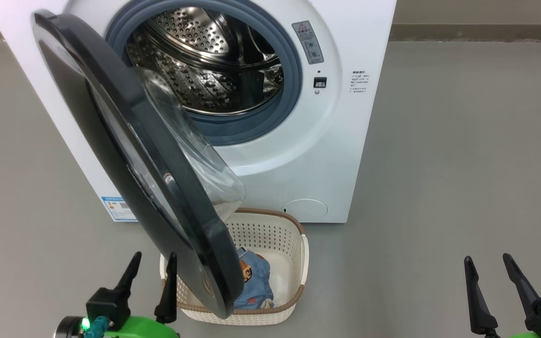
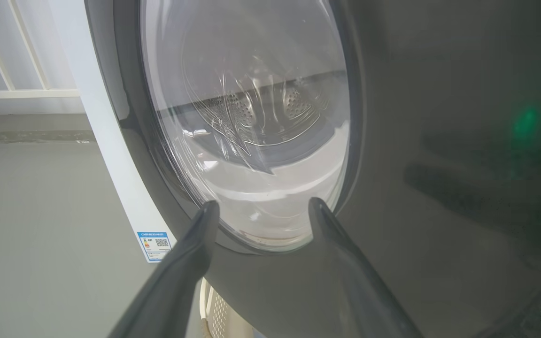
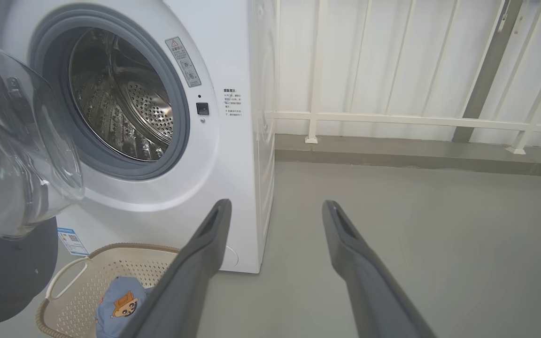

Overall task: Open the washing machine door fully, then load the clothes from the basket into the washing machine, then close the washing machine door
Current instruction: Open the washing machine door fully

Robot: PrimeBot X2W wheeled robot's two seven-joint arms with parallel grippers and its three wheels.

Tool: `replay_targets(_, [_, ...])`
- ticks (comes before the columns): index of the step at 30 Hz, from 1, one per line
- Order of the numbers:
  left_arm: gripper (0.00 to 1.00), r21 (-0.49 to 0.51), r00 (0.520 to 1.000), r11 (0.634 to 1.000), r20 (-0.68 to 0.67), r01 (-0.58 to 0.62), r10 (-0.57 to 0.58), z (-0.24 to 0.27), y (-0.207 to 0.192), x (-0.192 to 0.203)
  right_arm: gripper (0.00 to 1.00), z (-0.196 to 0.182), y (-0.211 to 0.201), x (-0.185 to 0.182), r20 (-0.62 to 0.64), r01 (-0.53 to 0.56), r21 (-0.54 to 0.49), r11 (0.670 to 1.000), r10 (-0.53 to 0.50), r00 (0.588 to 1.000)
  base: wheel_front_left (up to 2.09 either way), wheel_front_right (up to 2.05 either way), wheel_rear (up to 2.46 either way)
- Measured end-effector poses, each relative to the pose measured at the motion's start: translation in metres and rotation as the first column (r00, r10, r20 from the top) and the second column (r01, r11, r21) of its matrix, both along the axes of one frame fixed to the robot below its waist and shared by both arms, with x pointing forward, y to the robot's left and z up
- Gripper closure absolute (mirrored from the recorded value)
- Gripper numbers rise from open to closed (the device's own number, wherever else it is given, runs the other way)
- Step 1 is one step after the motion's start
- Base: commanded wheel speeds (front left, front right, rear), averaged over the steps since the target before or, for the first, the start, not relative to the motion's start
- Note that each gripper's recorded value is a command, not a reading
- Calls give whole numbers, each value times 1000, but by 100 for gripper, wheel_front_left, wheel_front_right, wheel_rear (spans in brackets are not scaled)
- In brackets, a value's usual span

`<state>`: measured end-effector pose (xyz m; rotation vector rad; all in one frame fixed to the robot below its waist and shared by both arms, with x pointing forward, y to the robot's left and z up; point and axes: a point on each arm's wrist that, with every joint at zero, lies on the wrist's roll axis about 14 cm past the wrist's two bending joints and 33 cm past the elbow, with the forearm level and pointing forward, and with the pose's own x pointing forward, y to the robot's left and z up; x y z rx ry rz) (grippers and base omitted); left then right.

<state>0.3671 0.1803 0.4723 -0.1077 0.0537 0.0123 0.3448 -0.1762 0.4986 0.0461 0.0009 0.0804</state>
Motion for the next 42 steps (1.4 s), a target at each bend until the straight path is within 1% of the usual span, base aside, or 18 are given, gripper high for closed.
replay_targets(5, [0,-2,1000,1000,13,-3,3,4,1,1,0,1,-1,0,4,3,-1,1000,-3,1000,0,0,0])
replay_targets(6, [10,-5,1000,1000,14,-5,5,5,1,1,0,2,-1,0,5,3,-1,1000,-3,1000,0,0,0])
replay_targets(7, [25,-5,1000,1000,14,-7,7,5,2,1,0,2,-1,0,6,3,-1,1000,-3,1000,0,0,0])
replay_targets(8, [61,-3,1000,1000,15,-9,9,5,4,1,0,2,-1,0,6,3,-1,1000,-3,1000,0,0,0])
replay_targets(9, [100,-4,1000,1000,16,-11,11,5,5,1,0,2,-1,0,4,3,-1,1000,-3,1000,0,0,0])
replay_targets(15, [100,-13,998,998,44,-53,54,15,15,3,0,1,0,1,0,1,-2,1000,-1,1000,0,0,0])
replay_targets(17, [100,-22,993,996,81,-84,85,27,24,6,0,1,0,2,-1,0,-2,1000,0,1000,0,0,0])
replay_targets(19, [100,-24,980,992,154,-123,126,52,35,11,0,1,0,2,-2,-1,-2,1000,1,1000,0,0,0])
replay_targets(21, [100,-29,957,989,253,-142,144,86,42,15,0,1,0,3,-2,-1,-2,1000,1,1000,0,0,0])
replay_targets(22, [100,-39,922,989,358,-144,149,123,44,15,0,1,1,3,-3,-2,-1,1000,2,1000,0,0,0])
replay_targets(24, [100,-47,876,990,461,-133,139,159,42,11,0,0,0,4,-8,-2,1,1000,2,1000,0,0,0])
replay_targets(26, [100,-48,819,993,561,-112,119,195,35,3,0,-1,0,4,-9,1,2,1000,-1,1000,0,0,0])
replay_targets(28, [100,-39,770,997,634,-65,75,222,19,-5,0,-1,0,5,-12,1,2,1000,-1,1000,0,0,0])
replay_targets(30, [100,-32,727,999,687,14,12,242,-5,-14,0,-3,-1,5,-17,1,3,1000,-1,1000,0,0,0])
replay_targets(32, [100,-22,707,994,705,105,-59,252,-32,-20,0,-5,0,5,-24,1,3,1000,-1,1000,0,0,0])
replay_targets(34, [100,-12,690,982,713,188,-123,257,-56,-26,0,-7,0,5,-30,2,3,1000,-1,1000,0,0,0])
replay_targets(36, [100,-25,683,967,713,255,-162,259,-75,-29,0,-8,-1,5,-33,4,8,1000,-3,999,0,0,0])
replay_targets(42, [100,-84,673,912,703,401,-231,256,-114,-40,0,-10,-3,6,-34,11,13,1000,-10,999,0,0,0])
